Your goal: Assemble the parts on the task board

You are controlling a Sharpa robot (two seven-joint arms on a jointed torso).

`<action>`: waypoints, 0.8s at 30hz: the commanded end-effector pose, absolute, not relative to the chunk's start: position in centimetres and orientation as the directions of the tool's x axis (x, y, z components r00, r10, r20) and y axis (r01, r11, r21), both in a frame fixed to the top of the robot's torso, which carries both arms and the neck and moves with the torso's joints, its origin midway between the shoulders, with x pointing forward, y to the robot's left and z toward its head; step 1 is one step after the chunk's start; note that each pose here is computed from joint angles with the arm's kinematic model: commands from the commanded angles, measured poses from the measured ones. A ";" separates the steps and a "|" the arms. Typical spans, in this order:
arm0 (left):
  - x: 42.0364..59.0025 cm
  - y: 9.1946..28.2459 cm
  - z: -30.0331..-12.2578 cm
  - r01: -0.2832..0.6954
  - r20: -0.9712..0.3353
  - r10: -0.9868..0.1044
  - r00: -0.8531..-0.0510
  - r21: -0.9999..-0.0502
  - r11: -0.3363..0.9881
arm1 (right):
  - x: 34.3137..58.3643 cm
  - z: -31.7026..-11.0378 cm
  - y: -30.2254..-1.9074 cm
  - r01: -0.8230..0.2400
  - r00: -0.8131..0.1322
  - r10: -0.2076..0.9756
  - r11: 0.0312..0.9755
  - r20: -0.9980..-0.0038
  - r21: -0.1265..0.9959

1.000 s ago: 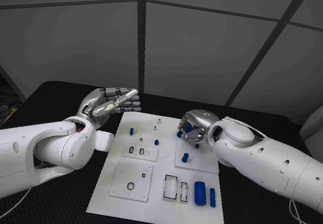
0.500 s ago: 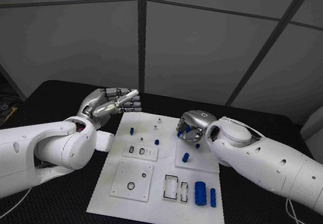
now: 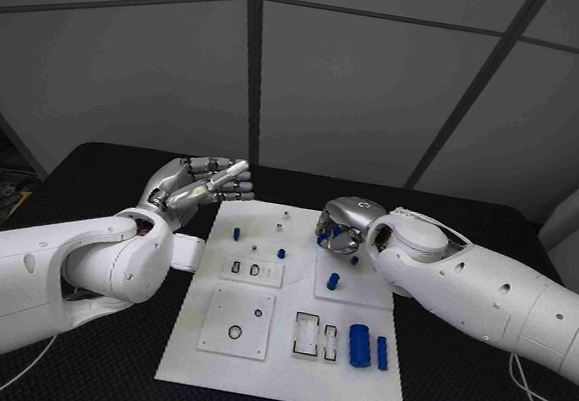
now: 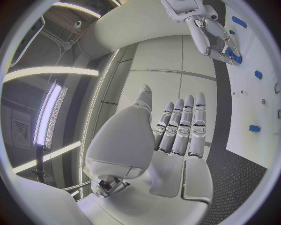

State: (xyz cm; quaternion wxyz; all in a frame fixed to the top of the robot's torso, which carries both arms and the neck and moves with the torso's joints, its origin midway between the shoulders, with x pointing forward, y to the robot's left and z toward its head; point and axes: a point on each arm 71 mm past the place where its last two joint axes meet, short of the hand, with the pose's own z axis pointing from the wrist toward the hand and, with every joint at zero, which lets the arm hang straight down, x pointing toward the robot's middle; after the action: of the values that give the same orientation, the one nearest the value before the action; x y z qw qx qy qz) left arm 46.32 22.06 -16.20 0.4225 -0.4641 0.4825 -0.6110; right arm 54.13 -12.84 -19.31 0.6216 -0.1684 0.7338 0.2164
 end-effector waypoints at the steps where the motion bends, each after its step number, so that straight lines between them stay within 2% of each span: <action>1: 46.3 21.9 -16.0 0.074 0.157 -0.960 -0.230 -0.981 -0.178 | 54.2 -19.1 -12.9 -0.512 -0.143 0.024 0.854 -0.989 0.095; 15: 46.3 22.2 -16.1 0.072 0.156 -0.962 -0.225 -0.982 -0.176 | 53.4 -17.5 -12.6 -0.526 -0.035 0.104 0.843 -0.994 0.107; 20: 46.4 22.2 -16.1 0.070 0.155 -0.962 -0.225 -0.982 -0.175 | 53.9 -16.2 -12.0 -0.523 0.012 0.126 0.846 -0.992 0.101; 24: 46.3 22.1 -16.1 0.070 0.156 -0.961 -0.227 -0.982 -0.176 | 54.3 -15.9 -11.3 -0.522 0.026 0.132 0.847 -0.991 0.099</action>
State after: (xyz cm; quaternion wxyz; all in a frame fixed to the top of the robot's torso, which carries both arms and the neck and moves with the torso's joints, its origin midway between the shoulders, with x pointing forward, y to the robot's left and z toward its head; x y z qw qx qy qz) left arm 46.36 22.27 -16.26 0.4219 -0.4657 0.4845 -0.6086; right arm 54.08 -11.39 -16.36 0.6806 -0.1574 0.6761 0.2342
